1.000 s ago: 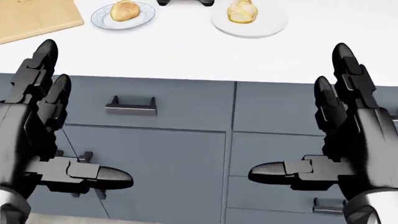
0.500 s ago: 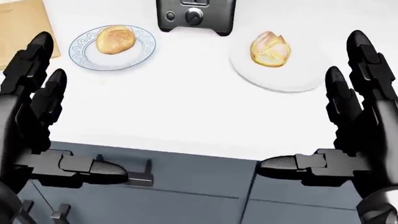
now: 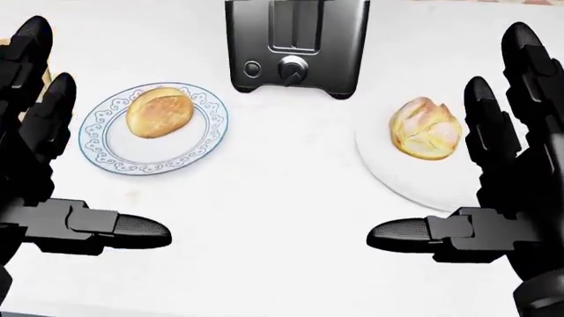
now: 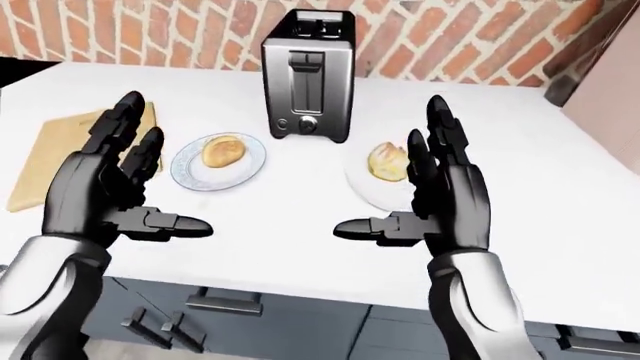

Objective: Place all breads on the cutting board.

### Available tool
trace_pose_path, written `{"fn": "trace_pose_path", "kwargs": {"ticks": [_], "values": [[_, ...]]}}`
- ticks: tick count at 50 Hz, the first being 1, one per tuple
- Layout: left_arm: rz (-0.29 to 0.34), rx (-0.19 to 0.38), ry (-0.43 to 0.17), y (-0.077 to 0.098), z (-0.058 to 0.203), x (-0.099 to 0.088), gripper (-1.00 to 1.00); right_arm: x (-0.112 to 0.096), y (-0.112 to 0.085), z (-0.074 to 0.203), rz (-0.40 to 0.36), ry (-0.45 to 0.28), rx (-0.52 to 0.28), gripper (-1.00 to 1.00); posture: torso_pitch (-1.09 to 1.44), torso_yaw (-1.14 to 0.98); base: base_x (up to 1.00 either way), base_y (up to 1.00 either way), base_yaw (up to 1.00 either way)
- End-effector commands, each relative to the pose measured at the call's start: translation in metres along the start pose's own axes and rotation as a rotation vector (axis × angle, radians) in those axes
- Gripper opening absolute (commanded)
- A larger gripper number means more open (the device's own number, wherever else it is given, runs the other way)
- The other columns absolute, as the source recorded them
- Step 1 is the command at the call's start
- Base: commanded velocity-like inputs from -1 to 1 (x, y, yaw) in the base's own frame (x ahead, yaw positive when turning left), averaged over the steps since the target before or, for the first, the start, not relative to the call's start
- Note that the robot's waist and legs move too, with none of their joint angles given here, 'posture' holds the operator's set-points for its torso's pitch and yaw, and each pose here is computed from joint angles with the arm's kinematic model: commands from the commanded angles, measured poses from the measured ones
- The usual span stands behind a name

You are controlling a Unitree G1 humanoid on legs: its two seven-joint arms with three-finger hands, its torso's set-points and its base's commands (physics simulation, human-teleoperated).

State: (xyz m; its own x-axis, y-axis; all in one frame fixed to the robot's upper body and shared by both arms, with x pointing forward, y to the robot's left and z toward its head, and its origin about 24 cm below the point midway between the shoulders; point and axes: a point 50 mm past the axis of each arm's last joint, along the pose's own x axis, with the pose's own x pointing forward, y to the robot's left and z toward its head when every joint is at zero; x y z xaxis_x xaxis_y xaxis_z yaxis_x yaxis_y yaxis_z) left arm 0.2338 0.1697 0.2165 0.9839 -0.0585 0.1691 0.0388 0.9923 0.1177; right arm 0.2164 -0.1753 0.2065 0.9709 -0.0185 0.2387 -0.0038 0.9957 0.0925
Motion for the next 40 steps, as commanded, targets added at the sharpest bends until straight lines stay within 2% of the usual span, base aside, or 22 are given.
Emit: {"fn": "trace_pose_path", "kwargs": {"ticks": [1, 8, 19, 26, 33, 40], "values": [[0.003, 0.015, -0.06, 0.001, 0.011, 0.0, 1.0, 0.0, 0.001, 0.009, 0.002, -0.053, 0.0, 1.0, 0.0, 0.0, 0.0, -0.09, 0.0], [-0.001, 0.017, -0.069, 0.001, 0.016, -0.004, 1.0, -0.001, 0.005, 0.011, 0.021, -0.062, -0.013, 1.0, 0.0, 0.0, 0.0, -0.01, -0.26], [0.0, 0.019, -0.066, 0.001, 0.013, -0.003, 1.0, -0.002, -0.001, 0.016, -0.002, -0.07, -0.014, 1.0, 0.0, 0.0, 0.0, 0.0, 0.0], [0.003, 0.021, -0.066, 0.001, 0.014, -0.004, 1.0, -0.001, 0.001, 0.017, 0.007, -0.07, -0.017, 1.0, 0.0, 0.0, 0.0, 0.0, -0.5], [0.011, 0.02, -0.066, 0.006, 0.014, -0.006, 1.0, 0.006, 0.005, 0.017, 0.013, -0.061, -0.063, 1.0, 0.0, 0.0, 0.0, 0.0, 0.0], [0.008, 0.025, -0.066, 0.004, 0.014, -0.007, 1.0, 0.02, -0.001, 0.011, -0.021, -0.005, -0.164, 1.0, 0.0, 0.0, 0.0, 0.0, 0.0]]}}
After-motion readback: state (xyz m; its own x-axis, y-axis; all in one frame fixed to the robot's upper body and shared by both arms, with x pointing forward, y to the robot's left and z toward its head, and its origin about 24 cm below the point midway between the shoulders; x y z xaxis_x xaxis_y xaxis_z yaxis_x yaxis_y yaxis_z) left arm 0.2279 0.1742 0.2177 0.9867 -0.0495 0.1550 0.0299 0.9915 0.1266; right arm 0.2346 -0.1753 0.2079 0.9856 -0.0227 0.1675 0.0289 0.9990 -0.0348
